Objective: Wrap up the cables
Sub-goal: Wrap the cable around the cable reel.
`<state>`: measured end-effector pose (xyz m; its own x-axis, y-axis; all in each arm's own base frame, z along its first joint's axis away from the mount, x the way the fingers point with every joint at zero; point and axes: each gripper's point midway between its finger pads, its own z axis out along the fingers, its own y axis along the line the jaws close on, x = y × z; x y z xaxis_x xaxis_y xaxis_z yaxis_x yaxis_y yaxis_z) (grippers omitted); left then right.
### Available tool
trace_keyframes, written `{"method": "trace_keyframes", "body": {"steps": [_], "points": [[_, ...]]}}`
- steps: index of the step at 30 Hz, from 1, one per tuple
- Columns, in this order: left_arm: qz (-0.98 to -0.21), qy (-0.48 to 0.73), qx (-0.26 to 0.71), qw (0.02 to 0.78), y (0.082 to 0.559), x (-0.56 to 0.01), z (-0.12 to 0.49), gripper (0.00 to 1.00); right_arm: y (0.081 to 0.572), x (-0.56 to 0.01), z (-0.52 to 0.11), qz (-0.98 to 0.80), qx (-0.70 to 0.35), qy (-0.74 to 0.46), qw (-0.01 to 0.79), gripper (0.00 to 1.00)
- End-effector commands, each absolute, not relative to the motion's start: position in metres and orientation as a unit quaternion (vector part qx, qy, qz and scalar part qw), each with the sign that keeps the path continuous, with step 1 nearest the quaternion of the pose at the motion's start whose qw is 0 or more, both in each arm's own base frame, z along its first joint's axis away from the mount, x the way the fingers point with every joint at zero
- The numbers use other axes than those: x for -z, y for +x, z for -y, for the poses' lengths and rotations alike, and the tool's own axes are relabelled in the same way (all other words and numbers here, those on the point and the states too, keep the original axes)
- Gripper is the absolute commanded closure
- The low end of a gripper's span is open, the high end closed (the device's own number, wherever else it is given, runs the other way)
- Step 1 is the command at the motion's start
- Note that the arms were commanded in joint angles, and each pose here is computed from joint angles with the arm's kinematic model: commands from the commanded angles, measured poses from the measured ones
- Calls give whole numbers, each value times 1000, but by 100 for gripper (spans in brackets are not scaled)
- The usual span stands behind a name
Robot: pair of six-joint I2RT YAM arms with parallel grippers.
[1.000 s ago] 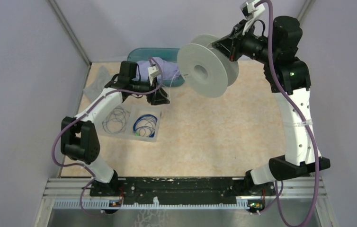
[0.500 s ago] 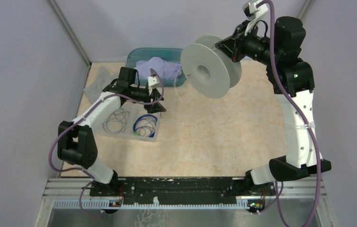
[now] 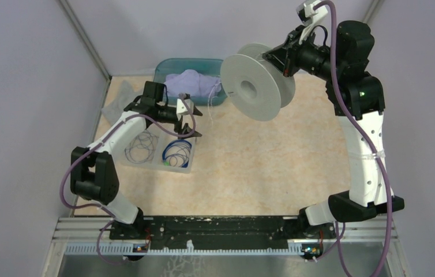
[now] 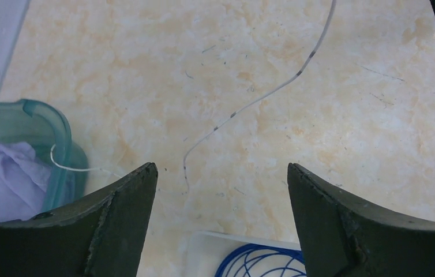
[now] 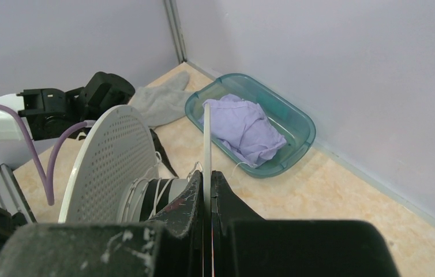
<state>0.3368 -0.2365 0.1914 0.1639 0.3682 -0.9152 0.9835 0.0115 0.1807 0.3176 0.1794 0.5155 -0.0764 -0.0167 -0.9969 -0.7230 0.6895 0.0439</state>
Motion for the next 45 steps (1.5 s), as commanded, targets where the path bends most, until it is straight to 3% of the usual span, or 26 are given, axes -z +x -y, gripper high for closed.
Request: {"method": "trace_keyframes", "body": {"steps": [1, 8, 14, 19, 30, 39, 45], "points": [[-469, 646, 360, 483, 343, -204, 254, 11, 301, -555, -179, -627, -293, -281, 665, 100], [-470, 643, 383, 468, 361, -185, 273, 19, 305, -550, -180, -632, -295, -279, 660, 100], [-482, 633, 406, 450, 358, -164, 291, 32, 309, -547, -180, -637, -292, -275, 659, 100], [-505, 617, 429, 425, 349, -146, 294, 58, 313, -543, -178, -642, -285, -270, 658, 100], [-530, 615, 426, 400, 323, -139, 280, 97, 326, -531, -171, -660, -265, -249, 658, 100], [-547, 621, 419, 375, 278, -148, 281, 100, 361, -517, -159, -690, -235, -181, 660, 100], [-554, 646, 398, 342, 260, -123, 290, 99, 390, -507, -164, -709, -249, -142, 644, 100]]}}
